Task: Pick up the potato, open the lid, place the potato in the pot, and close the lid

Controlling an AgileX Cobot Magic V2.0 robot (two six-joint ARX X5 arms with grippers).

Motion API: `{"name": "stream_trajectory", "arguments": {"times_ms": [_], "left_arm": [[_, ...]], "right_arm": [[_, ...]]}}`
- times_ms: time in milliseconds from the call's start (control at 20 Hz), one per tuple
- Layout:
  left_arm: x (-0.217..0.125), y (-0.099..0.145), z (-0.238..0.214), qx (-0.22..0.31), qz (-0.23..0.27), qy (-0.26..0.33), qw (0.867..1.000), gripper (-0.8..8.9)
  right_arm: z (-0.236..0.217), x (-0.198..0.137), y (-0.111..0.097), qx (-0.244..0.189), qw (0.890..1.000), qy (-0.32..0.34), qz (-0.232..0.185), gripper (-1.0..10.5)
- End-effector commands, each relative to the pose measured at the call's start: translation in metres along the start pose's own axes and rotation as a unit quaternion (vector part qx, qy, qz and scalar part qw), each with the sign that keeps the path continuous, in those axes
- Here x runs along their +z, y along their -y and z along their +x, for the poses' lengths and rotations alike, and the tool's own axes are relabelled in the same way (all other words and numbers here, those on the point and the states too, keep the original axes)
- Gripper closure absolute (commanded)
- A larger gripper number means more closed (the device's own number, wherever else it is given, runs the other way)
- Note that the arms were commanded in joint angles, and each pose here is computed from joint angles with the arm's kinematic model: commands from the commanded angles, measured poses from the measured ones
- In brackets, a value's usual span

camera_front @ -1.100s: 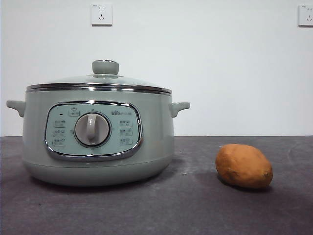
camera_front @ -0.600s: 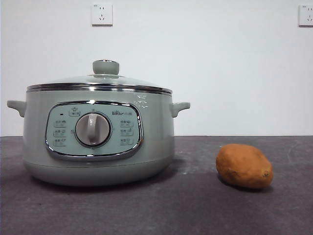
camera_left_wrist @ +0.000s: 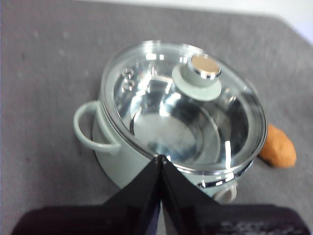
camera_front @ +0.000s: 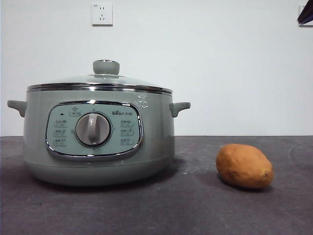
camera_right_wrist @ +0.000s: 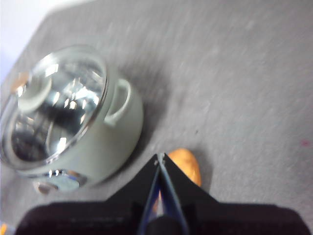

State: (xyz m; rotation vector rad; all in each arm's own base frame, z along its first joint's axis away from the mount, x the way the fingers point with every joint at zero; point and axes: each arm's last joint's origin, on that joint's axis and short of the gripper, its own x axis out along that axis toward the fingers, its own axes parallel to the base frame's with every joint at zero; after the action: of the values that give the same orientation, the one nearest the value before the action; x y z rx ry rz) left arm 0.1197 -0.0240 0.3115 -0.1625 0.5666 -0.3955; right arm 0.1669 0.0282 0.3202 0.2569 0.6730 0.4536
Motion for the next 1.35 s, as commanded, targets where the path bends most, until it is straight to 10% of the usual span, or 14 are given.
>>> {"name": "stream_trajectory", "arguments": {"times_ms": [50, 150, 350, 750, 1350], "left_arm": [[0.007, -0.002, 0.009, -0.002, 0.01, -0.031, 0.999, 8.14], [0.011, -0.004, 0.018, 0.0, 0.003, -0.051, 0.999, 8.02], [0.015, -0.006, 0.024, -0.001, 0.005, -0.041, 0.999, 3.67], [0.028, -0.001, 0.024, -0.058, 0.002, 0.019, 0.998, 3.74], [0.028, -0.001, 0.024, -0.059, -0.001, 0.018, 0.998, 3.74]], "right_arm": [[0.007, 0.001, 0.003, 0.006, 1.0, -0.018, -0.009, 9.3], [0.01, 0.001, 0.004, 0.004, 1.0, -0.026, -0.005, 7.8], [0.01, 0.001, 0.004, 0.003, 1.0, -0.025, -0.005, 5.0], [0.051, -0.006, -0.013, -0.021, 0.994, -0.098, -0.043, 5.0], [0.19, -0.055, -0.02, -0.118, 0.942, -0.297, -0.102, 5.0]]}}
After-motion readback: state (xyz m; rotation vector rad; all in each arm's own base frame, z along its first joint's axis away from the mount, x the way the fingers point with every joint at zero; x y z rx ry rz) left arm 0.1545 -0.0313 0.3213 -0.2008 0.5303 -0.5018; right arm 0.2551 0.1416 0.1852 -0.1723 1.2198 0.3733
